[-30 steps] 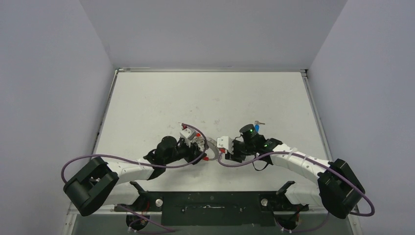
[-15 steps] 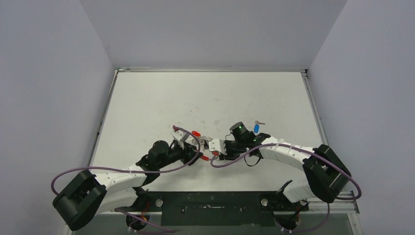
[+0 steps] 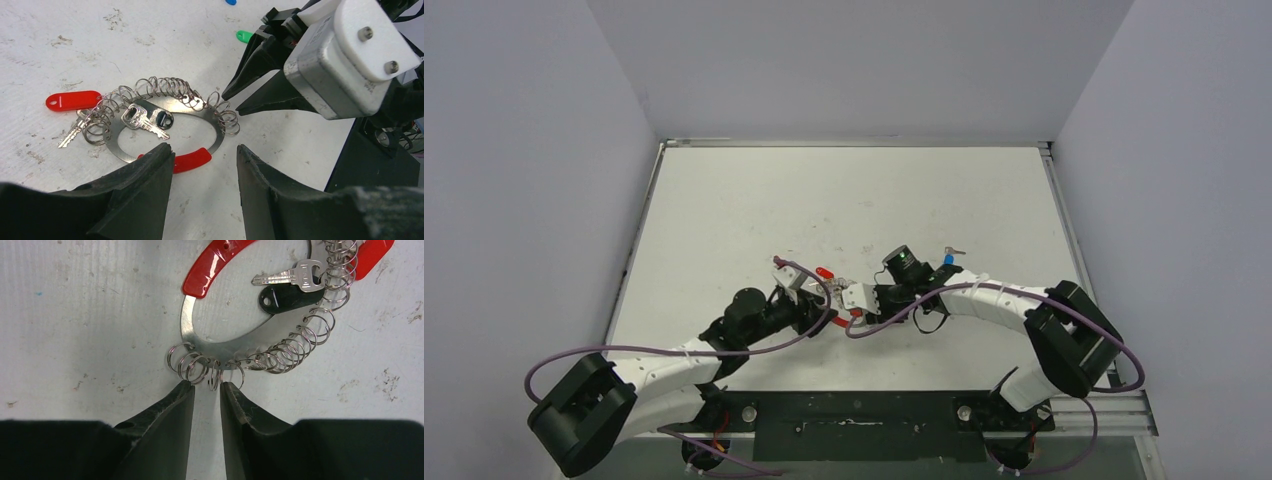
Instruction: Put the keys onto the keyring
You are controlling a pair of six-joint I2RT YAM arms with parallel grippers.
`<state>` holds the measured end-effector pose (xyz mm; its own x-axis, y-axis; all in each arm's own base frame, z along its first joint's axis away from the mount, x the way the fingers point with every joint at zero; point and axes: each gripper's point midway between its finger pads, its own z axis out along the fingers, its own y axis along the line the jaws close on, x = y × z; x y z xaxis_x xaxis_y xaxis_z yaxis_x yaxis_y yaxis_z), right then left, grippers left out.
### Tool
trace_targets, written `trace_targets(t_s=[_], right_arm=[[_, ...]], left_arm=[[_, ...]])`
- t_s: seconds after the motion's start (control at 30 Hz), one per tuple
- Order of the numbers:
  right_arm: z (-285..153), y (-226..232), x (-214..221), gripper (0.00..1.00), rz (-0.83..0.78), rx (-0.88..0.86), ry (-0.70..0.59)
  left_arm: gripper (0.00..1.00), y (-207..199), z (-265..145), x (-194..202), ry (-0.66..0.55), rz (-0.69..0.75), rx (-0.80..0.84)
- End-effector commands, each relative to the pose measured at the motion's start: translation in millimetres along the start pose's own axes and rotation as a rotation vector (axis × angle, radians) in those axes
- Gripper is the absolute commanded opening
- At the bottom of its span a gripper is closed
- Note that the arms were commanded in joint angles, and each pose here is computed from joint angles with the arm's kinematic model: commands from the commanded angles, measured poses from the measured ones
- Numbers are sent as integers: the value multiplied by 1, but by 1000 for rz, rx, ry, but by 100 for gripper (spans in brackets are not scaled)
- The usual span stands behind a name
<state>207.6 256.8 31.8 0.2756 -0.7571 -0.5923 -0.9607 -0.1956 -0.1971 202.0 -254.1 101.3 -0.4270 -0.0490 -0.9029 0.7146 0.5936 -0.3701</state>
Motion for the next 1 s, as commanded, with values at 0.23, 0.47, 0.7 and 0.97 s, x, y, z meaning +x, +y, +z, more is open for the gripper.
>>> trace_targets(t_s=[0.23,0.47,0.7,0.97], right_arm=[[7,-16,-9,20,-53,2,40],[3,-21,-6,0,-40,17,84],[-19,-22,-28,0,-48,74,7],[-45,-9,-64,0,-49,100,-175]], left_arm=[[47,-1,-6,-18,-82,15,-3],[47,0,-11,-17,-82,44,-5],[47,-3,-16,-14,-72,120,19],[45,-25,-19,-21,-120,318,170]])
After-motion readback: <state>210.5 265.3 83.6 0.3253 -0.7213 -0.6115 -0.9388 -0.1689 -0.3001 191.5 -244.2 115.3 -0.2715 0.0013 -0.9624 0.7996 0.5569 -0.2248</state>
